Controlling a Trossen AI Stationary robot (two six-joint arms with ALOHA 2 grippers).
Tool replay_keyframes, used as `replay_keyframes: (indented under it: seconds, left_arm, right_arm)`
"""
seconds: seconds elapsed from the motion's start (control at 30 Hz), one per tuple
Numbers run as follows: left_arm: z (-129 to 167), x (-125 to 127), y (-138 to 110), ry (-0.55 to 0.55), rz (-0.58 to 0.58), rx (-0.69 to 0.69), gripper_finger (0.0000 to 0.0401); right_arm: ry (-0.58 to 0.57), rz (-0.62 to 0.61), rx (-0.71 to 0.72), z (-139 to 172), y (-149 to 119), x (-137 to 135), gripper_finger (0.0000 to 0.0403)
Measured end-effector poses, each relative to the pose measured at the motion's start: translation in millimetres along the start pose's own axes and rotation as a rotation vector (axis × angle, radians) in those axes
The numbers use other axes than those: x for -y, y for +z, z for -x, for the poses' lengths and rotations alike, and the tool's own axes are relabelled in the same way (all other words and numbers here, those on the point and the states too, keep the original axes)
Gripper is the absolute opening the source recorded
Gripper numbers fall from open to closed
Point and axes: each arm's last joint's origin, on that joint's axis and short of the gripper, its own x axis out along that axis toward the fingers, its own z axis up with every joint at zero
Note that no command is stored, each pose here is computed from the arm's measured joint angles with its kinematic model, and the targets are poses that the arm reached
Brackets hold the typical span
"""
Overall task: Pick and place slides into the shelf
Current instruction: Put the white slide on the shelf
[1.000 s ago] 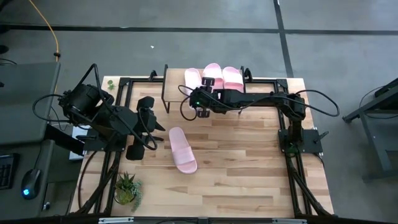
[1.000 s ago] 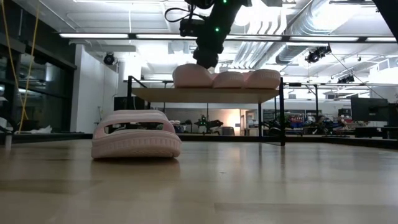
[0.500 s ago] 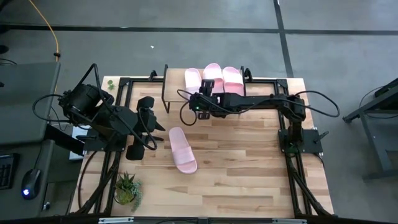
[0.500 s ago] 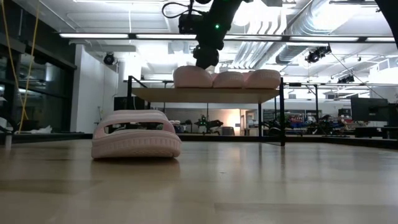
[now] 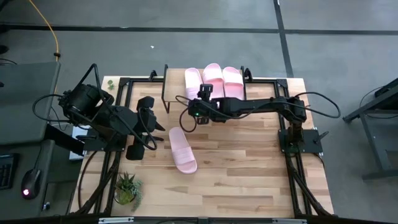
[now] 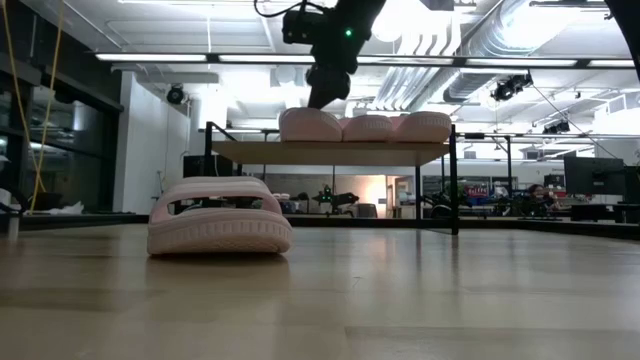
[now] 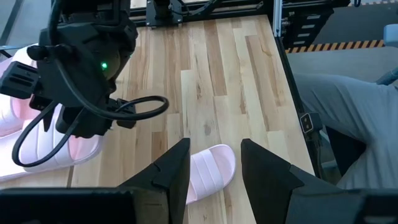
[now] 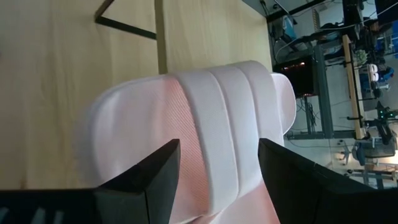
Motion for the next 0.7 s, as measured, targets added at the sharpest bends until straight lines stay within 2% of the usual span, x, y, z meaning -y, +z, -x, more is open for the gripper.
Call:
replay_keyframes:
  seconds: [0.2,0.4,0.7]
  left_arm:
    - [0,0,0,0.001,0.0,0.0,0.0127]
    - [0,0,0,0.001,-0.002,0.0,0.0126]
    - [0,0,0,0.003,-0.019,0.001,0.0127]
  right_arm:
    - [0.006,0.001,0.022,9,3,-5,0.0209]
    - [0.017,-0.044,0.075,34,6,-4,0.0209]
    - [0.162,-0.064,0.146,64,12,-28,0.0209]
